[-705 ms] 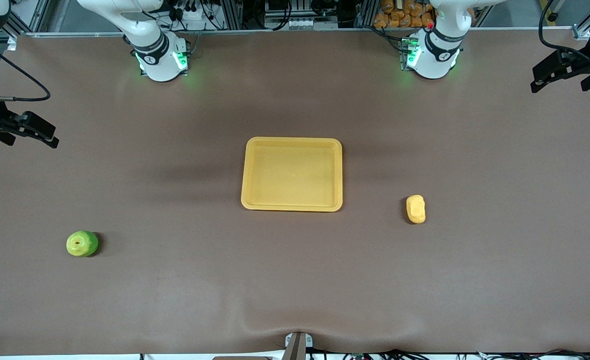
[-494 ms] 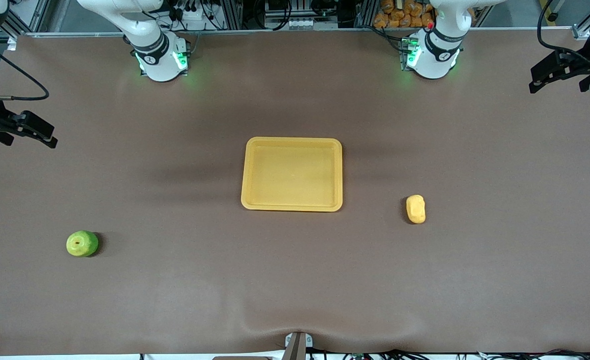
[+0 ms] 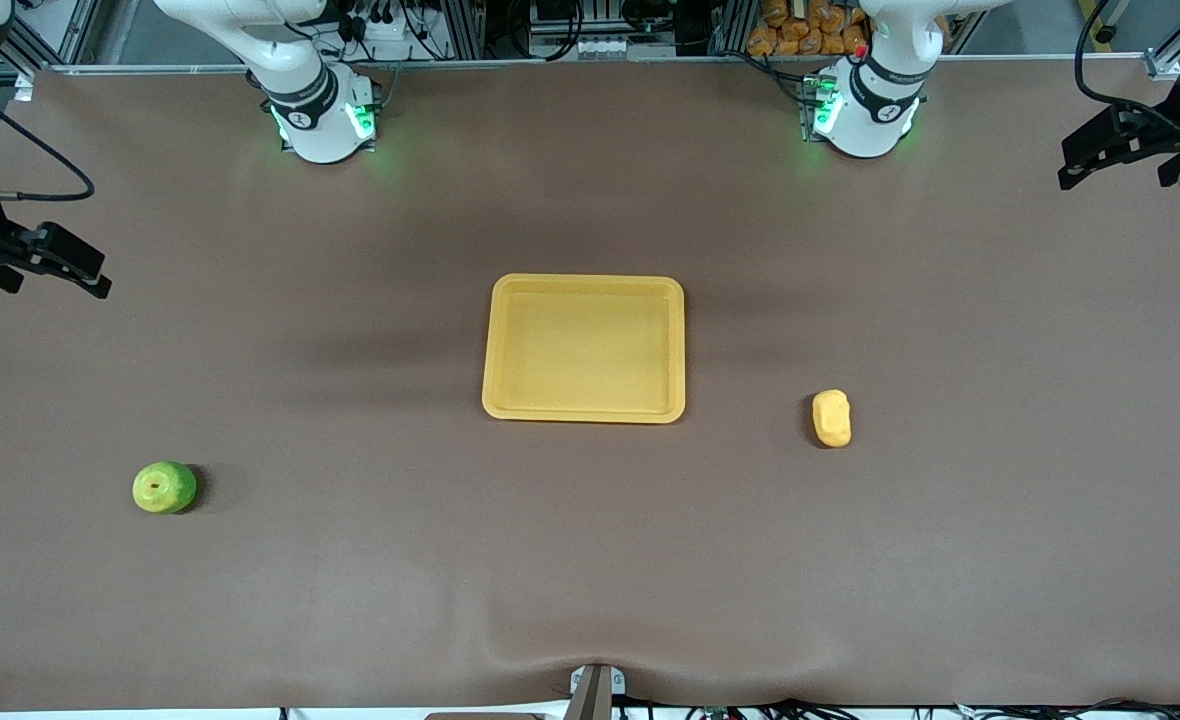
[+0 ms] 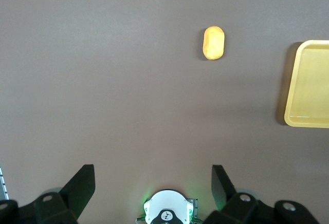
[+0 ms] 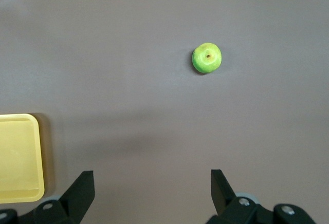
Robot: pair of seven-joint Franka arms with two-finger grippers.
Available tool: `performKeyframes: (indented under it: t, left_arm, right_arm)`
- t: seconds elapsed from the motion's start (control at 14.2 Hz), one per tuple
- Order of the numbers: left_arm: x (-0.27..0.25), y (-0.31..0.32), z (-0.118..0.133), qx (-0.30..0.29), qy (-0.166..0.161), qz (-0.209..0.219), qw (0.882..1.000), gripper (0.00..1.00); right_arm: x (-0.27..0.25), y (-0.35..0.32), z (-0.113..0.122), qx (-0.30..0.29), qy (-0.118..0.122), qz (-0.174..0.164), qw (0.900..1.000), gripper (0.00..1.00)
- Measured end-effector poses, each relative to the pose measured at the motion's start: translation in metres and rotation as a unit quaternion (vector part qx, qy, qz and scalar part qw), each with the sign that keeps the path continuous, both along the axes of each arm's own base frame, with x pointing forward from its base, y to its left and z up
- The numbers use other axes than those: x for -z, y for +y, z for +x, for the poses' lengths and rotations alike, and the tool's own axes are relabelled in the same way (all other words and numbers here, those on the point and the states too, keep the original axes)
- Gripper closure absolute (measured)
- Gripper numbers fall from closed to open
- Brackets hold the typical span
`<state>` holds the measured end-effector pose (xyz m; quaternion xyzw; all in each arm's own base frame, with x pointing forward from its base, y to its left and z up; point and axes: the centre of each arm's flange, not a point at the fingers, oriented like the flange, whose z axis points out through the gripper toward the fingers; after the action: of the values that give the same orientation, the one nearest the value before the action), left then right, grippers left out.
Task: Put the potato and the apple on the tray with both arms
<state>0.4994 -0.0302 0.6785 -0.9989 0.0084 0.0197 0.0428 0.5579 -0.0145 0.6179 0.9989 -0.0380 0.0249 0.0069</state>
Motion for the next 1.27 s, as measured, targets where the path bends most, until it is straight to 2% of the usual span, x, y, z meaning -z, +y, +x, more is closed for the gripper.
performKeyframes:
  t: [0.35,0.63,0.85,1.27]
  left_arm:
    - [0.012,0.004,0.008,-0.004,0.013,-0.011,1.000,0.00]
    - [0.040,0.005,0.026,-0.003,0.034,-0.014,0.999,0.00]
    - [0.069,0.001,0.038,0.002,0.036,-0.016,0.999,0.00]
    - [0.129,-0.013,0.047,0.017,0.023,-0.017,0.999,0.00]
  right_arm:
    - [0.007,-0.003,0.007,0.003,0.004,0.000,1.000,0.00]
    - [0.015,-0.004,0.013,0.003,0.007,0.000,1.000,0.00]
    - [0.023,-0.004,0.024,0.003,-0.006,-0.001,1.000,0.00]
    - [0.062,-0.007,0.045,0.005,0.010,-0.002,1.000,0.00]
